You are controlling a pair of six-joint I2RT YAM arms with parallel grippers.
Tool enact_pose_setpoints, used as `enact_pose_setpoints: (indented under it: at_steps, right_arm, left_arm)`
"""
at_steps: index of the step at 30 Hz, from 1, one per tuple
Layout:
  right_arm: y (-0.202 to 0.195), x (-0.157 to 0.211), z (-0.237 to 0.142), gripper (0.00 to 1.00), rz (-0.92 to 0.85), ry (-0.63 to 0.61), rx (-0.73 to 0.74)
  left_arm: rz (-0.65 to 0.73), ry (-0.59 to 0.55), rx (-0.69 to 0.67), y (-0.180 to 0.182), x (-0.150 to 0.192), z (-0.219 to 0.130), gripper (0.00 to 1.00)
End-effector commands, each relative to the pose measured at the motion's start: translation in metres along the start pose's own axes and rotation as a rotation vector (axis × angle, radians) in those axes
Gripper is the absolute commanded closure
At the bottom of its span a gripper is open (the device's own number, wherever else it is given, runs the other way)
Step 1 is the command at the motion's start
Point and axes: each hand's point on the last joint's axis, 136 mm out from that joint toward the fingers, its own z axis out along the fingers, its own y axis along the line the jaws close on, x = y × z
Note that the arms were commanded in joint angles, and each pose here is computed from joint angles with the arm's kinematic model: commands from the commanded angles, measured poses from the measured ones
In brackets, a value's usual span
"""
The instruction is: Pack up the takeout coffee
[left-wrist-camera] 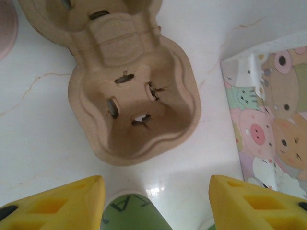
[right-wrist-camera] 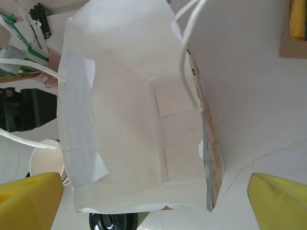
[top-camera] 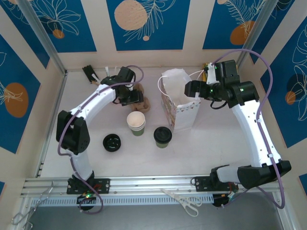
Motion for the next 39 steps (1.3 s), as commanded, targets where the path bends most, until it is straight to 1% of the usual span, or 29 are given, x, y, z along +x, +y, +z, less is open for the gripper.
enact_pose_setpoints:
  at_steps: [1, 5, 8, 10, 11, 12, 17, 22, 23, 24, 27, 29, 31, 39]
  right_arm:
    - [0.012, -0.001, -0.002, 0.01, -0.001, -0.015, -0.053]
    - [0.02, -0.006, -0.007, 0.01, -0.033, -0.043, -0.068]
    - [0.027, -0.01, -0.009, 0.01, -0.058, -0.058, -0.079]
    - [0.029, -0.012, -0.009, 0.01, -0.067, -0.062, -0.084]
    - [0.03, -0.012, -0.008, 0.01, -0.071, -0.062, -0.085]
    - [0.031, -0.013, -0.007, 0.01, -0.075, -0.062, -0.087]
    - [0.031, -0.012, 0.0, 0.01, -0.08, -0.054, -0.089]
    - [0.03, -0.013, 0.004, 0.01, -0.083, -0.051, -0.089]
    - [0.031, -0.013, 0.004, 0.01, -0.083, -0.049, -0.09]
    - [0.031, -0.013, 0.005, 0.01, -0.083, -0.048, -0.092]
    - [0.031, -0.013, 0.008, 0.01, -0.085, -0.042, -0.091]
    - [0.03, -0.013, 0.009, 0.01, -0.086, -0.04, -0.088]
    - [0.029, -0.013, 0.01, 0.01, -0.085, -0.041, -0.084]
    - [0.029, -0.012, 0.017, 0.01, -0.082, -0.024, -0.084]
  left_arm:
    - [-0.032, -0.003, -0.092, 0.011, -0.004, 0.005, 0.41]
    - [-0.025, -0.002, -0.19, 0.026, -0.009, 0.011, 0.41]
    - [-0.018, 0.013, -0.252, 0.037, -0.009, 0.018, 0.44]
    - [-0.015, 0.033, -0.265, 0.04, -0.007, 0.024, 0.46]
    - [-0.017, 0.044, -0.272, 0.042, -0.005, 0.027, 0.49]
    - [-0.017, 0.055, -0.271, 0.042, -0.003, 0.03, 0.5]
    - [-0.01, 0.108, -0.276, 0.045, 0.006, 0.045, 0.5]
    - [0.003, 0.133, -0.239, 0.039, 0.007, 0.059, 0.5]
    - [0.005, 0.137, -0.223, 0.036, 0.007, 0.061, 0.51]
    - [0.006, 0.139, -0.208, 0.034, 0.006, 0.064, 0.55]
    - [0.01, 0.15, -0.182, 0.026, 0.008, 0.069, 0.56]
    - [0.018, 0.153, -0.172, 0.02, 0.009, 0.07, 0.56]
    - [0.027, 0.156, -0.159, 0.014, 0.011, 0.07, 0.6]
    - [0.07, 0.178, -0.107, -0.011, 0.023, 0.07, 0.61]
